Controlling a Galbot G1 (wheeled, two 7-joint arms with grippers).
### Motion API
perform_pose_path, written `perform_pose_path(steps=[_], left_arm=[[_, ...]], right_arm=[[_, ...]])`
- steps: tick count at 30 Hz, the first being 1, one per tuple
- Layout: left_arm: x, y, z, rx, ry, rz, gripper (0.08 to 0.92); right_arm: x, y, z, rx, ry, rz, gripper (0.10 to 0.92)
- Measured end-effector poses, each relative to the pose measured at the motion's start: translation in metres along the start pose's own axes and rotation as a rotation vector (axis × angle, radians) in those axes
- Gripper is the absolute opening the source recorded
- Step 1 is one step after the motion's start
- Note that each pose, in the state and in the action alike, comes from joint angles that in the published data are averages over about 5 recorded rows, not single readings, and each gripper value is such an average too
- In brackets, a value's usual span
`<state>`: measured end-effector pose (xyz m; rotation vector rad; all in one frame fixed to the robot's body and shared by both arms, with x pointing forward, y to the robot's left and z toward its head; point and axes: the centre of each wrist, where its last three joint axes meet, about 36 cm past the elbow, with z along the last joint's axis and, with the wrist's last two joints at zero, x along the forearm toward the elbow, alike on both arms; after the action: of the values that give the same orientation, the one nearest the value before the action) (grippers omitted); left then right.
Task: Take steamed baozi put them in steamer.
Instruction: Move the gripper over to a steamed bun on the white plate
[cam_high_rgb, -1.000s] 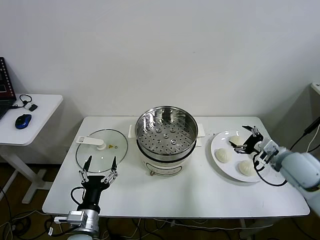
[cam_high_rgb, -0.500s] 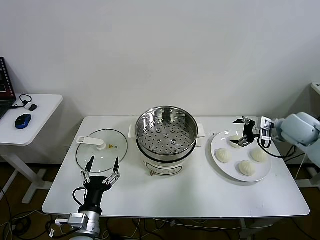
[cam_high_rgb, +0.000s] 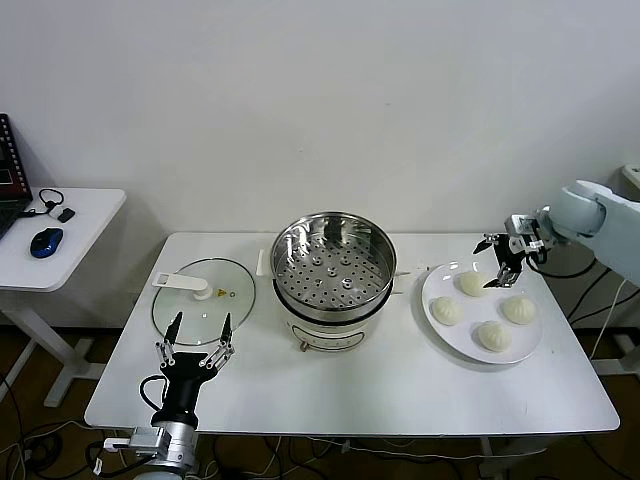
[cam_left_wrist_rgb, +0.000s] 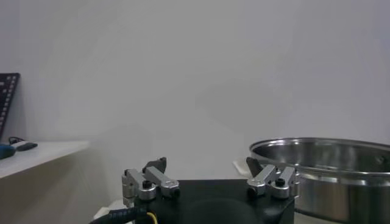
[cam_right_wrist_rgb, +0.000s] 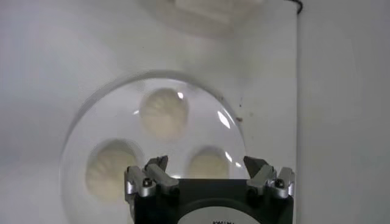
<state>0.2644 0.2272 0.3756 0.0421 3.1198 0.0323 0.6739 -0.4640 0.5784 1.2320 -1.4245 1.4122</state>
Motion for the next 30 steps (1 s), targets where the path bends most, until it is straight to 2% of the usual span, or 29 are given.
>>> perform_pose_path(steps=[13,30], left_arm=[[-0.005,0.011,0.010,-0.003,0.001,-0.012,0.823],[-0.013,0.020,0.020,-0.007,0.015,-0.014,0.823]], right_arm=[[-0.026,-0.040,0.000,0.036,0.073,-0.062,0.823],[-0.077,-0.031,0.008,-0.002,0.073,-0.106,0.823]])
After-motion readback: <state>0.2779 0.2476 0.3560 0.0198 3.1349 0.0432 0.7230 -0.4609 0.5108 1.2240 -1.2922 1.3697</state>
